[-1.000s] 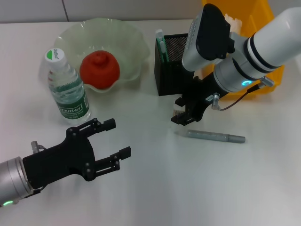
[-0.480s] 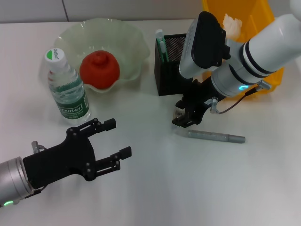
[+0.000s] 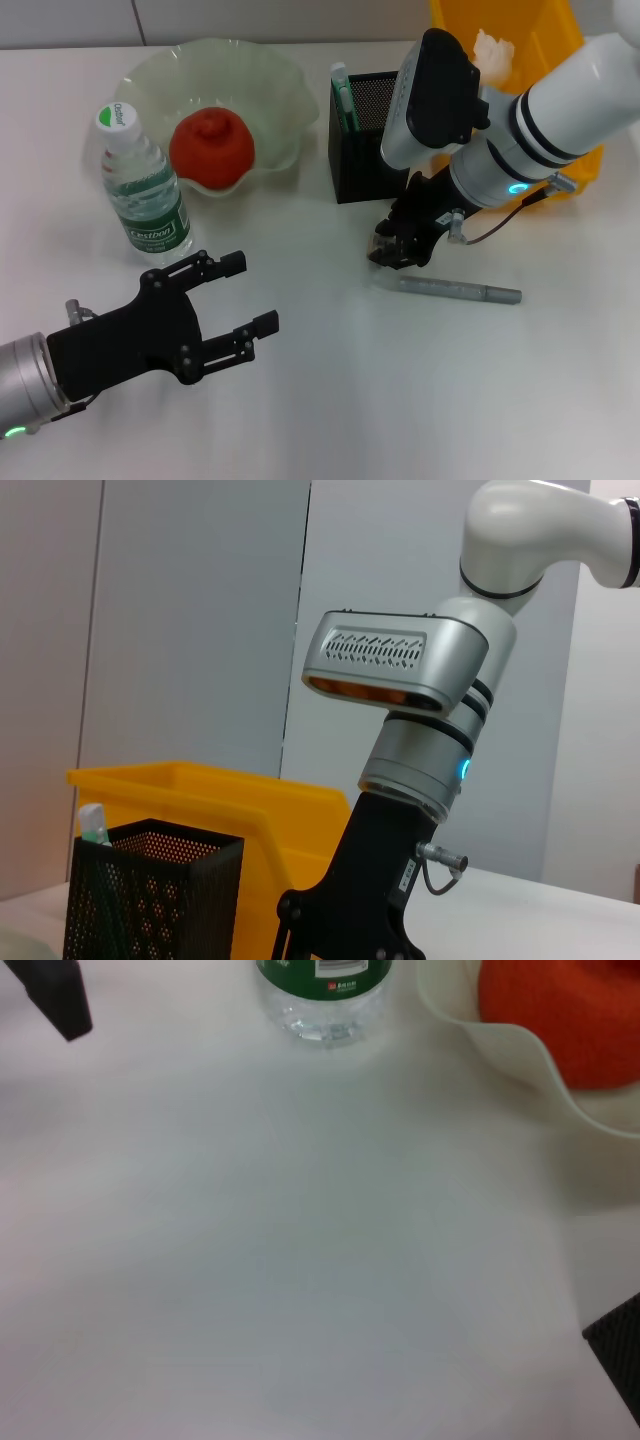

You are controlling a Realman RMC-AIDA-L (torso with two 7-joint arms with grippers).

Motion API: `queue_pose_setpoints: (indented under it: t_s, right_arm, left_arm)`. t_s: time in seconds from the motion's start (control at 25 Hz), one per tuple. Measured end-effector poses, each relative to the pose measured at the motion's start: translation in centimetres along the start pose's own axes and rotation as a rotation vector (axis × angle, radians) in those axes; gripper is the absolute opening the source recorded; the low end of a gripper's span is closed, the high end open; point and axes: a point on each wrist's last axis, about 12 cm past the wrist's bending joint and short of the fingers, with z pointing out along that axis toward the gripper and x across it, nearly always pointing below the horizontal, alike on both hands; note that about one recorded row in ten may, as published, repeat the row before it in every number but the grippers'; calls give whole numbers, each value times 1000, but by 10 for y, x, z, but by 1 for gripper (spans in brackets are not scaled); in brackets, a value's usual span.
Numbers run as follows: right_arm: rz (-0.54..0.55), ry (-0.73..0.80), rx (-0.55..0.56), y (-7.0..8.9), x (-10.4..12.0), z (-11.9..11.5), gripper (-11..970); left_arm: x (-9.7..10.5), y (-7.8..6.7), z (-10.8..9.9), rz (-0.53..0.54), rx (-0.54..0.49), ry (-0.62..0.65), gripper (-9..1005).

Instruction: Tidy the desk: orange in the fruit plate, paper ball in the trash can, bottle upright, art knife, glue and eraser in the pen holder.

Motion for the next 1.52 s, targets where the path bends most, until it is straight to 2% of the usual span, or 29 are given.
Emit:
queue_pose_setpoints:
  t_s: [0.16, 0.36, 0.4, 0.56, 0.76, 0.96, 1.16, 1.36, 1.52]
  right_arm:
    - [-10, 5, -5, 1, -1, 1, 385]
    - [-14, -20, -14, 3, -5, -4, 259]
    - [-13, -32, -24, 4, -7, -6, 258]
    - [-10, -96, -72, 10, -14, -21, 252]
    - [53, -256, -130, 8, -9, -49, 251]
    - [180, -500, -192, 3, 21, -71, 251]
    - [379, -718, -212, -5, 63, -83, 252]
    - [521, -897, -156, -7, 98, -90, 252]
    - [567, -943, -92, -9, 107, -89, 251]
  left_arm:
    - [0, 0, 0, 0, 0, -2, 770]
    - [0, 0, -1, 0, -1, -2, 770]
    - [0, 0, -1, 0, -1, -2, 770]
    - [0, 0, -2, 1, -3, -1, 770]
    - [0, 0, -2, 3, 0, -3, 770]
    - [-1, -1, -3, 3, 8, -7, 770]
    - [-1, -2, -3, 4, 17, -10, 770]
    - [-1, -2, -3, 8, 22, -6, 770]
    - [-1, -2, -3, 13, 26, -4, 770]
